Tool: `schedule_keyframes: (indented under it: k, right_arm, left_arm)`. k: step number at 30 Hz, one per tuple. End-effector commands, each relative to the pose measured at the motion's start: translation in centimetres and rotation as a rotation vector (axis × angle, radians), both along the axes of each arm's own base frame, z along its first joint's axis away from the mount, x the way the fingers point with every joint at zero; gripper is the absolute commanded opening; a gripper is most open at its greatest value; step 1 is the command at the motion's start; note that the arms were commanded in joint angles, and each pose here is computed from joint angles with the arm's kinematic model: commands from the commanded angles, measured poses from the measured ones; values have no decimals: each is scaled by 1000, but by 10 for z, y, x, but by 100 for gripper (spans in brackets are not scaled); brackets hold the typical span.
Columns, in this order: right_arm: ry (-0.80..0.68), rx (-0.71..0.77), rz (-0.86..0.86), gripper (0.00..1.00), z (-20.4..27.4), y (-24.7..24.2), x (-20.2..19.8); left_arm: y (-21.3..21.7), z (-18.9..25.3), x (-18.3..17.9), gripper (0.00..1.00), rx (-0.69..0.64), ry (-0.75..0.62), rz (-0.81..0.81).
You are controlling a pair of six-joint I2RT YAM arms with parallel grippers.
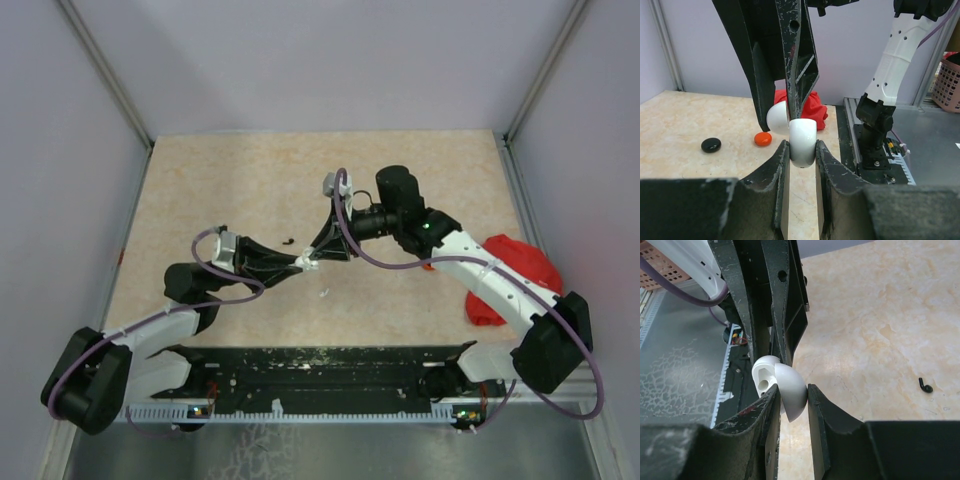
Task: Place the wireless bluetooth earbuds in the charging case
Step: Adjust the charging case.
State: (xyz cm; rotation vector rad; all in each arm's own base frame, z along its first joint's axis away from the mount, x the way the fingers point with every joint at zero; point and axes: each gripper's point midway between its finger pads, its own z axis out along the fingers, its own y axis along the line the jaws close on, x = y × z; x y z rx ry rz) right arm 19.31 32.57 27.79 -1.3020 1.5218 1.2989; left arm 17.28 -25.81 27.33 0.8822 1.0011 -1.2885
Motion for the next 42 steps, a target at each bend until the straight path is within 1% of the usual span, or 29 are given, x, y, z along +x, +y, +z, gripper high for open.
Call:
schedule_keyframes:
  k: [1, 4, 8, 14, 19, 23, 27, 35, 42]
  right_arm:
    - [-18, 21, 58, 28, 3, -1, -8]
    - [-20, 21, 61, 23, 5, -1, -9]
    - [-32, 21, 60, 10, 10, -2, -9]
    - [-74, -18, 8, 0, 13, -6, -3]
    - [-107, -106, -30, 0, 5, -8, 0]
    - [-129, -178, -44, 0, -2, -6, -2]
    - [-143, -230, -61, 0, -7, -4, -1]
    - [-153, -290, -61, 0, -10, -2, -2]
    - [-149, -319, -52, 0, -14, 1, -5]
  left_arm:
    - [3, 25, -1, 1, -57, -83, 18]
    - [3, 25, 0, 1, -55, -82, 17]
    - [2, 21, 2, 1, -38, -74, 21]
    - [-3, 5, 11, 1, 61, -22, 24]
    - [-4, -2, 20, 11, 152, -16, 63]
    - [-4, -10, 22, 20, 231, -11, 62]
    - [-2, -14, 19, 28, 281, -18, 49]
    - [-3, -19, 12, 37, 324, -15, 4]
    - [-7, -22, 7, 41, 344, 2, -42]
